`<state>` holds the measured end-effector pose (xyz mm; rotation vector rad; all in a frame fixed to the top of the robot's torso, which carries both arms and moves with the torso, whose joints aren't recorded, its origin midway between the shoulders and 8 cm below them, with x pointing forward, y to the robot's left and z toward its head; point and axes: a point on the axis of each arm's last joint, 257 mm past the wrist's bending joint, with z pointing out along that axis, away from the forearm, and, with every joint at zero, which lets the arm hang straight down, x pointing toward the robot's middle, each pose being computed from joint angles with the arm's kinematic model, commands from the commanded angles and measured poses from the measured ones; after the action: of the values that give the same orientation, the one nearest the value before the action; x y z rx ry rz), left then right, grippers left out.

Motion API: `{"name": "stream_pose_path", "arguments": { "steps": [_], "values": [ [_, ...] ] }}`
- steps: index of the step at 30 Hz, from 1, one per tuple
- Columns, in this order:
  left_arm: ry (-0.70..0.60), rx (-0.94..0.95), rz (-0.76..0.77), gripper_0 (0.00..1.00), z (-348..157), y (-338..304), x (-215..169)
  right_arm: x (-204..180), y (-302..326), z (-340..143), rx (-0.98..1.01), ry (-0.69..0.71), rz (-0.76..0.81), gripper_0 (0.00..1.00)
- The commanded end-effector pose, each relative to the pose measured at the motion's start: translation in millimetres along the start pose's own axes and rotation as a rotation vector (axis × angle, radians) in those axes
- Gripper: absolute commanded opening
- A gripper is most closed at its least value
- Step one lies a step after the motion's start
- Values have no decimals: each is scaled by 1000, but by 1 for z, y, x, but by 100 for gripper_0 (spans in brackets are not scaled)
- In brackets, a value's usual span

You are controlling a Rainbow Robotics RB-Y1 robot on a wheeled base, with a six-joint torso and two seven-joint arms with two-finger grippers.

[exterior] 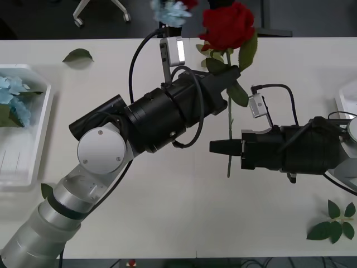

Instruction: Place the red flowers into the right box and the blue flowers into the left box. If a person shows an open palm, hand one flower to the person first, then continue sorting.

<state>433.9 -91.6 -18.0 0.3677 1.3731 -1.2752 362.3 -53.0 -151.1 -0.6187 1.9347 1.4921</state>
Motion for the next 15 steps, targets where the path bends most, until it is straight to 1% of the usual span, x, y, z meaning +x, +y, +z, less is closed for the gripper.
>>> {"name": "stream_pose_path", "arguments": {
  "steps": [1,5,9,15],
  "values": [
    [-23,34,-3,100,5,-15,-13,-13,16,2,-27,-5,-9,0],
    [-8,40,-16,100,1,-13,-12,-16,15,0,-20,-4,-15,0],
    [41,50,-16,100,-10,-7,-11,-26,13,-8,-3,-16,-27,0],
    [125,71,-26,100,-40,9,-25,-52,-8,-41,77,-27,-54,0]
  ]
}}
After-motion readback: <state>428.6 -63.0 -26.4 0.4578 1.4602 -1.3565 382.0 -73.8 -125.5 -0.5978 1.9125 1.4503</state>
